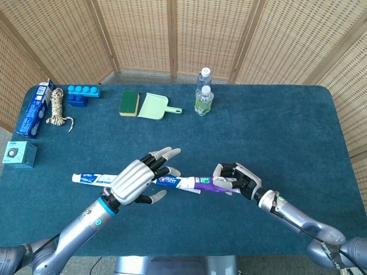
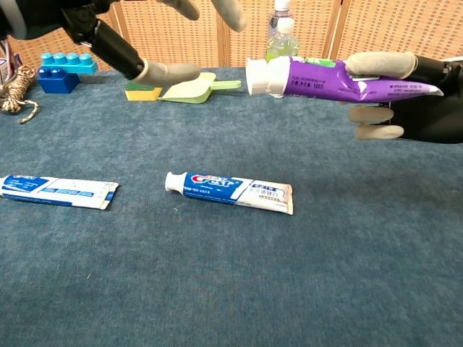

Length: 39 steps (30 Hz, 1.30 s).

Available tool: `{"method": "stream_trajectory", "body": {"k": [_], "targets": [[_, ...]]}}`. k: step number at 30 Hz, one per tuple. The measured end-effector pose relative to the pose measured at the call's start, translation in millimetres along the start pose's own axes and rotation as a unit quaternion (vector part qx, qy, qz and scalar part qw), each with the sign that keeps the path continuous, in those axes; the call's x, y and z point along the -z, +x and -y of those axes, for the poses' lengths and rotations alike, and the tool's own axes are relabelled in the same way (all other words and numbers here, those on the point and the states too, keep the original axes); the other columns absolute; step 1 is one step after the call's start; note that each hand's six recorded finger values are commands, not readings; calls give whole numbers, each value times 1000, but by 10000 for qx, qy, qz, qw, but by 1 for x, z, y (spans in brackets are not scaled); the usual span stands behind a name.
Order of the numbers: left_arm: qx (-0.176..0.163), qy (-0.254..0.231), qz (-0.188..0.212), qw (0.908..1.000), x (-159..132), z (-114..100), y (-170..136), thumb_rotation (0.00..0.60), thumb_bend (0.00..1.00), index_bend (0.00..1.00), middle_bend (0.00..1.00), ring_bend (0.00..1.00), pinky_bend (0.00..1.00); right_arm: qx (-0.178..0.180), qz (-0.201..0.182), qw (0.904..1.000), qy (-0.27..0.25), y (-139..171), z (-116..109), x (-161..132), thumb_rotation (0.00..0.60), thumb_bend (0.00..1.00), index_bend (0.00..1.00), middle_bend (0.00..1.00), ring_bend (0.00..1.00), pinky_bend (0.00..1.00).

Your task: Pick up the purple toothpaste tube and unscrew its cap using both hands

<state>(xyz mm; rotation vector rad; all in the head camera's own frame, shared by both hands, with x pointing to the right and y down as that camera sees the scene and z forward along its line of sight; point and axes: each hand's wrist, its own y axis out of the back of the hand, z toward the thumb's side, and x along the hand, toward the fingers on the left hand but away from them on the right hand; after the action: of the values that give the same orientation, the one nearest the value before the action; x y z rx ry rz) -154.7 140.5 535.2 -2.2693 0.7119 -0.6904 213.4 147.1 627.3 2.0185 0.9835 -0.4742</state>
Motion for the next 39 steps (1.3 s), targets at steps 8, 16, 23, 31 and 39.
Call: {"method": "stream_trajectory", "body": {"k": [8,16,23,31,39], "targets": [[153,-50,38,9999,-3,10,8,600,331,281,19,0,144,-75,-10,10000,7,-2,6,-2,600,448,959,737,797,844],[269,-6,96,9996,-9,16,7,600,331,303,19,0,144,-38,-37,10000,-50,-4,5,-4,600,451,960,737,797,844],[305,72,92,9995,-9,17,2,600,330,323,19,0,144,28,-73,9999,-152,-4,0,-7,600,450,959,736,797,844],[317,70,37,9995,-6,18,0,600,331,322,19,0,145,36,-108,9993,-347,-2,-3,-9,600,450,959,737,797,845],[364,38,64,9993,-7,23,0,600,331,323,15,0,145,7,-171,9989,-447,-1,-3,-13,600,450,959,736,797,845]]}}
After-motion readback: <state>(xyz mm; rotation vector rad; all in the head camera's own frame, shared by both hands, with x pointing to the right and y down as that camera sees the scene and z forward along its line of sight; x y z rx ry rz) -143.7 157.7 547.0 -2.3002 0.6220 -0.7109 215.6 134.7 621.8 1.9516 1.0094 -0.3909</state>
